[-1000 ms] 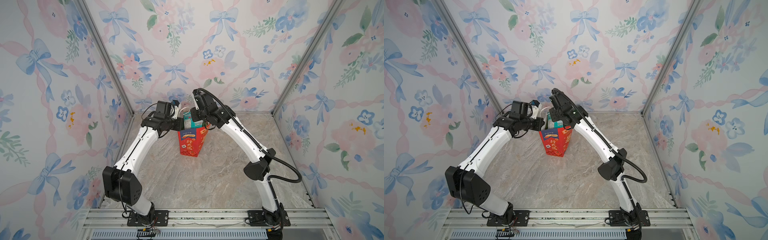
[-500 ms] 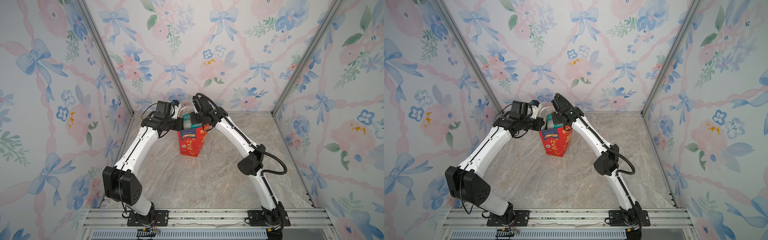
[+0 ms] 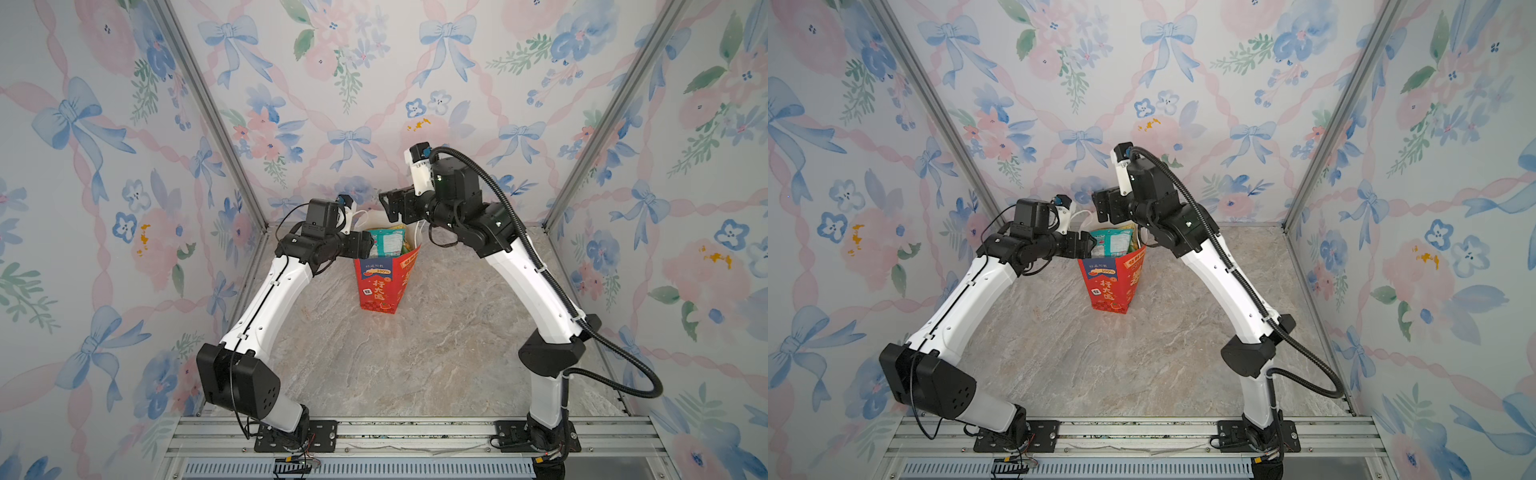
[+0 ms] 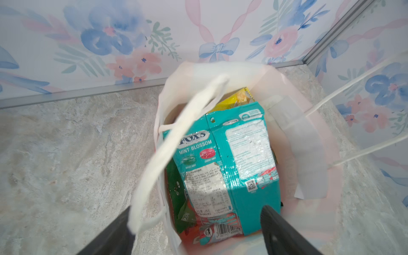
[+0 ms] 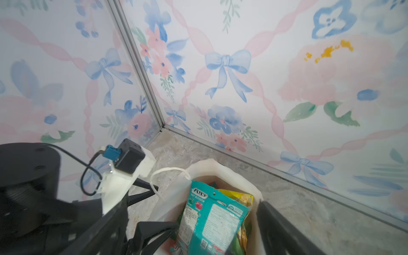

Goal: Place the snacks into the paper bag

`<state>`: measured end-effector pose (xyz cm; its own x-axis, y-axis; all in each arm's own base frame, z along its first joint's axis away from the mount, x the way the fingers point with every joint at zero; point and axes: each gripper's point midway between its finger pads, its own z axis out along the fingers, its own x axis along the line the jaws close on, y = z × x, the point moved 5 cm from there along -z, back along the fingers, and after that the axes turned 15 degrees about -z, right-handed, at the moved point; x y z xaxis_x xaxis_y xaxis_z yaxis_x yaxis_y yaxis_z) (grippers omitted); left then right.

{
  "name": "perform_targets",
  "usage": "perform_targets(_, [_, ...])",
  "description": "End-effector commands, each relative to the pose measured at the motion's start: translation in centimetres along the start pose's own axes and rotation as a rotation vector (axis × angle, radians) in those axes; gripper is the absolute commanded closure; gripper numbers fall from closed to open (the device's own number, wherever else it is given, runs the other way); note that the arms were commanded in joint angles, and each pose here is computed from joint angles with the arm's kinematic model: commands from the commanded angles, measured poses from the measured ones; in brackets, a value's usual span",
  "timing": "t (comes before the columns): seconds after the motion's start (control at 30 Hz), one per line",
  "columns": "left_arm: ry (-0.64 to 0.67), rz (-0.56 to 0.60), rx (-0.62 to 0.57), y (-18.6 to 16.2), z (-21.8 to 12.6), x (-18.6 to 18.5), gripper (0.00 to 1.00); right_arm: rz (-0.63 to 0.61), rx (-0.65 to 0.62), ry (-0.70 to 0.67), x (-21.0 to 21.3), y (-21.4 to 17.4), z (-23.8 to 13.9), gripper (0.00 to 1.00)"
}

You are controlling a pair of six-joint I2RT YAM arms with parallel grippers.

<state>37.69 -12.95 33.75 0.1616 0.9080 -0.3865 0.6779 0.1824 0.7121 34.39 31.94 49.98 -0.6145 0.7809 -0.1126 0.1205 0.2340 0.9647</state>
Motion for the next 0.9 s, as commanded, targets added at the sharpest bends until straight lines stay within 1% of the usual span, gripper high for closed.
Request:
perform_targets(0.0, [-0.032,0.003,-0.138,2.6,-3.9,-1.4,0.02,-0.050,-0.062,-0.010,0.0,0.5,-1.5,0.03])
perform_targets(0.1, [-0.055,-0.002,-0.237,3.6,-6.7,-2.1,0.02,-0.069,-0.132,-0.078,-1.3,0.3,-4.7,0.03])
perform_targets(0.23, [-0.071,-0.014,-0.438,3.6,-11.4,-2.0,0.02,-0.103,-0.167,-0.240,-3.8,-3.3,-8.5,0.03])
perform_targets(0.33, [-0.054,-0.031,-0.612,2.3,-13.8,-0.7,0.02,-0.077,-0.118,-0.358,-6.6,-8.8,-10.3,0.03])
perform_targets(0.43, [0.004,-0.094,-0.742,-0.3,-14.2,1.9,0.02,-0.005,-0.007,-0.456,-9.7,-15.7,-11.7,0.03])
perform_targets(0.5, [0.048,-0.133,-0.784,-2.4,-13.4,3.7,0.02,-0.003,0.086,-0.522,-11.2,-20.8,-12.2,0.03])
perform_targets(0.57, [0.107,-0.158,-0.814,-4.0,-12.4,5.4,0.02,0.006,0.178,-0.616,-12.7,-25.8,-13.0,0.04])
perform_targets(0.63, [0.175,-0.155,-0.822,-5.7,-10.6,7.2,0.02,-0.002,0.242,-0.677,-13.7,-29.6,-13.7,0.03])
perform_targets(0.67, [0.210,-0.146,-0.824,-6.2,-9.7,7.9,0.02,-0.015,0.254,-0.709,-14.1,-31.1,-14.0,0.03])
perform_targets(0.73, [0.304,-0.126,-0.780,-7.4,-7.5,9.5,0.02,-0.052,0.269,-0.773,-14.8,-34.0,-14.4,0.03])
perform_targets(0.83, [0.459,-0.109,-0.693,-9.5,-4.2,12.1,0.02,-0.041,0.305,-0.847,-16.2,-37.8,-14.5,0.03])
perform_targets(0.87, [0.480,-0.087,-0.671,-10.4,-3.3,12.6,0.02,-0.038,0.321,-0.867,-16.6,-38.8,-14.4,0.03])
